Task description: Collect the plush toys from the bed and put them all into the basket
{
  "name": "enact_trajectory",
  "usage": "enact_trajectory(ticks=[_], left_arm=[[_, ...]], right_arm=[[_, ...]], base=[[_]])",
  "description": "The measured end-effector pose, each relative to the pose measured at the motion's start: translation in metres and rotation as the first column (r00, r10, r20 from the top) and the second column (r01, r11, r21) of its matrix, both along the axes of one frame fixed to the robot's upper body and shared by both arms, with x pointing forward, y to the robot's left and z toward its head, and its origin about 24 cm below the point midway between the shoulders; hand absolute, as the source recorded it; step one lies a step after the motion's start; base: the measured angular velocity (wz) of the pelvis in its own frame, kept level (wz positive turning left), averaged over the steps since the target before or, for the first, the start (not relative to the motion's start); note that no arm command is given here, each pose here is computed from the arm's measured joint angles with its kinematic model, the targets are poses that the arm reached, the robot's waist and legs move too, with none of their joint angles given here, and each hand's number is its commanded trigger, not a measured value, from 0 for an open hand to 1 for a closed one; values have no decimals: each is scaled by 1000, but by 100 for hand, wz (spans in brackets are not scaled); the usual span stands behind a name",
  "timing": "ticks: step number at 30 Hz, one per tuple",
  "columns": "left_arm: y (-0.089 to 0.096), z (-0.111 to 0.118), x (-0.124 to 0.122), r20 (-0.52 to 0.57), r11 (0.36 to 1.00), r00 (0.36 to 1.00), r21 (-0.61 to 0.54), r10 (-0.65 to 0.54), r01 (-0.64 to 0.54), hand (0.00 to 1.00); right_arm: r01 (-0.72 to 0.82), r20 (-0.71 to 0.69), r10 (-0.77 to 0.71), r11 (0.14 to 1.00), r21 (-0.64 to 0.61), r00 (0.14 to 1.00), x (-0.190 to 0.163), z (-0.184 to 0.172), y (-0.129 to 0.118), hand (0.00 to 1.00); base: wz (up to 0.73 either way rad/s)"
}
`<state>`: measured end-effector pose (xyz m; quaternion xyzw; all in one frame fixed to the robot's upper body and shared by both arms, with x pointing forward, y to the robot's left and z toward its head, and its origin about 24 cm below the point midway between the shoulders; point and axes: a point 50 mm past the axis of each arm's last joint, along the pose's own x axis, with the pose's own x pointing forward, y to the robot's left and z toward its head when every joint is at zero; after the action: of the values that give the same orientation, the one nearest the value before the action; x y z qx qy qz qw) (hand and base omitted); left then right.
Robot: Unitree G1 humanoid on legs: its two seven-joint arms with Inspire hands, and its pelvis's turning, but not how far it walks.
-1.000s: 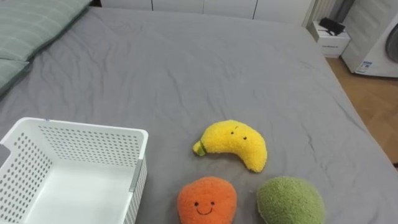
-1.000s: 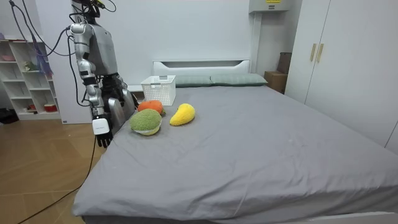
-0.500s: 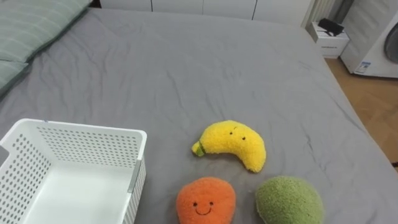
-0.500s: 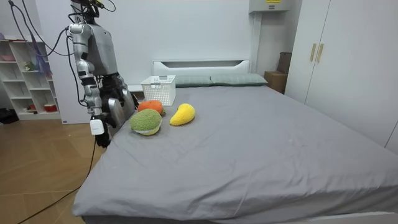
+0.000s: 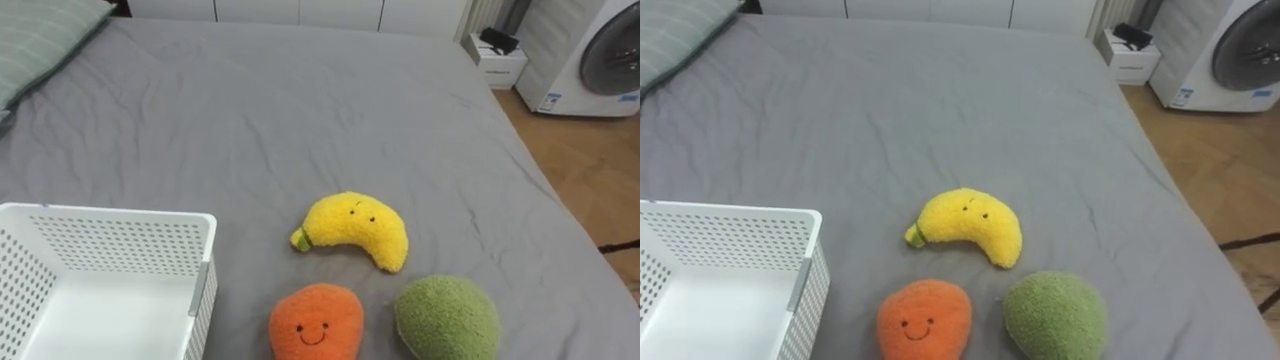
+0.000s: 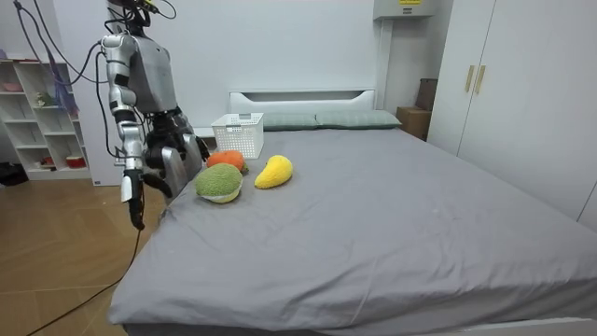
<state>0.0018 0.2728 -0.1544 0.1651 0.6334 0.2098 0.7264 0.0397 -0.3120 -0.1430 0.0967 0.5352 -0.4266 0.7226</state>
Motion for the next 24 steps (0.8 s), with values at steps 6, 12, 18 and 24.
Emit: enact_trajectory(ticks=[6, 12, 18, 24], left_arm=[[1, 1, 5, 22, 1000, 1000, 9, -2, 2, 0], [1, 1, 9, 28, 1000, 999, 15, -26, 25, 0], [-4, 0, 9, 27, 999, 998, 8, -52, 52, 0], [-6, 0, 9, 13, 995, 995, 27, -101, 101, 0]], right_arm=[[-32, 212, 72, 982, -188, 975, 66, 32, -19, 0], [-116, 370, 301, 887, -447, 879, 126, 87, -25, 0], [-151, 451, 497, 778, -610, 741, 155, 135, -11, 0], [-256, 416, 646, 690, -677, 640, 171, 147, 11, 0]], base=[[0], [0], [0], [0]])
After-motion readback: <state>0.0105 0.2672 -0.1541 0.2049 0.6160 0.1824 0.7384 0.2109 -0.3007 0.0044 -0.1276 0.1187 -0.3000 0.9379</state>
